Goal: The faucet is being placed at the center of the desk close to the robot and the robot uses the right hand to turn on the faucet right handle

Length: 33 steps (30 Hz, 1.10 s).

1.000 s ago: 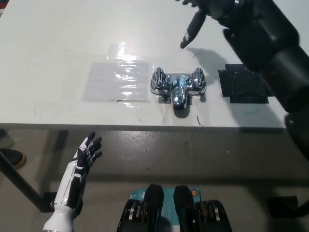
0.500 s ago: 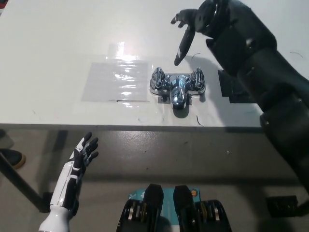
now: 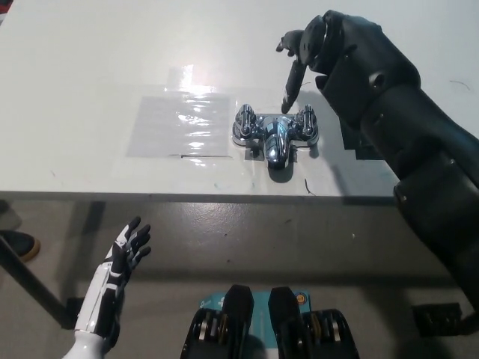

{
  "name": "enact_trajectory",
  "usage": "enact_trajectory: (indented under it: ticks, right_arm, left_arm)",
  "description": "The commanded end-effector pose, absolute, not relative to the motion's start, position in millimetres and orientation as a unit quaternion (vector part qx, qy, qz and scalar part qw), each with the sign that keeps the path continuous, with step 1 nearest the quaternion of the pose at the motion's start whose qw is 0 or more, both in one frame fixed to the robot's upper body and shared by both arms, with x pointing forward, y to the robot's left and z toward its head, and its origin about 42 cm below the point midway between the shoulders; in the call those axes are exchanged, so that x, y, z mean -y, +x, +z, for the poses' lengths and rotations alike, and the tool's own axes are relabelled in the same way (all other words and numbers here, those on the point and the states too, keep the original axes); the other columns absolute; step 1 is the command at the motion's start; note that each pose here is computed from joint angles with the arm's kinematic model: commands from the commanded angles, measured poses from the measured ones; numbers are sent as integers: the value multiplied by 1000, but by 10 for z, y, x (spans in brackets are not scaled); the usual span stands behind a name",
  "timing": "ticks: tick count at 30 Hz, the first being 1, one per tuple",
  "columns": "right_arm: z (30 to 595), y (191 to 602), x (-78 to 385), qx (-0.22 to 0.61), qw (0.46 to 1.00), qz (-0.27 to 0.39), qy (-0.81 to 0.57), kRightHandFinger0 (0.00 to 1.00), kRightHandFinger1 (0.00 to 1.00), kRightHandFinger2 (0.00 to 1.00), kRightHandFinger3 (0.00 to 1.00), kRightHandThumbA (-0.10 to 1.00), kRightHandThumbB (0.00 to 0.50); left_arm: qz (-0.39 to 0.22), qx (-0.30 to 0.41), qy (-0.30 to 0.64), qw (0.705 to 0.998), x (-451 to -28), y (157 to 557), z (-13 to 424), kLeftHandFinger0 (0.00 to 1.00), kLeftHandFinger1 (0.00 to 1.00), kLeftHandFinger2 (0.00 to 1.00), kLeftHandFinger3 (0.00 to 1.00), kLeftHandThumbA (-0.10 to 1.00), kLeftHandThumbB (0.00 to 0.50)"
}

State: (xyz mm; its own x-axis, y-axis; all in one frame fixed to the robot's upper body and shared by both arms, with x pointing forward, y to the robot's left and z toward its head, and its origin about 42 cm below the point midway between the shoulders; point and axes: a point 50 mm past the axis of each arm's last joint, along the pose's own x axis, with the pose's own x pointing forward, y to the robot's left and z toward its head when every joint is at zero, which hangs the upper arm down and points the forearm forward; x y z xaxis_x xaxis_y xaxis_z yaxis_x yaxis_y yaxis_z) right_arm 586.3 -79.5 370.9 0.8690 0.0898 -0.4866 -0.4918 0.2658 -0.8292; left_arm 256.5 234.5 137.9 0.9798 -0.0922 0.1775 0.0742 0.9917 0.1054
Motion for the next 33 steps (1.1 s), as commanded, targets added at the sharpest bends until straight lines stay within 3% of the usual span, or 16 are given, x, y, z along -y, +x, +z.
enact_trajectory:
  ticks: [1, 12, 16, 18, 33]
  right_arm:
    - [3935, 5866, 701, -155, 769, 174, -595, 1000, 1000, 1000, 1000, 991, 299]
    - [3766, 5880, 813, -175, 757, 173, -606, 1000, 1000, 1000, 1000, 1000, 348]
    - [3724, 5882, 830, -175, 745, 175, -620, 1000, 1000, 1000, 1000, 1000, 340]
    - [3693, 5879, 839, -183, 748, 181, -611, 1000, 1000, 1000, 1000, 1000, 310]
    - [3537, 5853, 841, -211, 740, 207, -604, 1000, 1000, 1000, 1000, 1000, 277]
  left_arm:
    - [-45, 117, 57, 990, -2389, 2510, 1477, 1000, 1000, 1000, 1000, 1000, 191]
    - [-46, 118, 54, 990, -2404, 2525, 1470, 1000, 1000, 1000, 1000, 996, 203]
    - [-46, 116, 54, 991, -2404, 2519, 1472, 1000, 1000, 1000, 1000, 1000, 195]
    - [-45, 118, 55, 991, -2406, 2521, 1474, 1000, 1000, 1000, 1000, 1000, 205]
    - [-44, 115, 51, 991, -2413, 2500, 1464, 1000, 1000, 1000, 1000, 1000, 209]
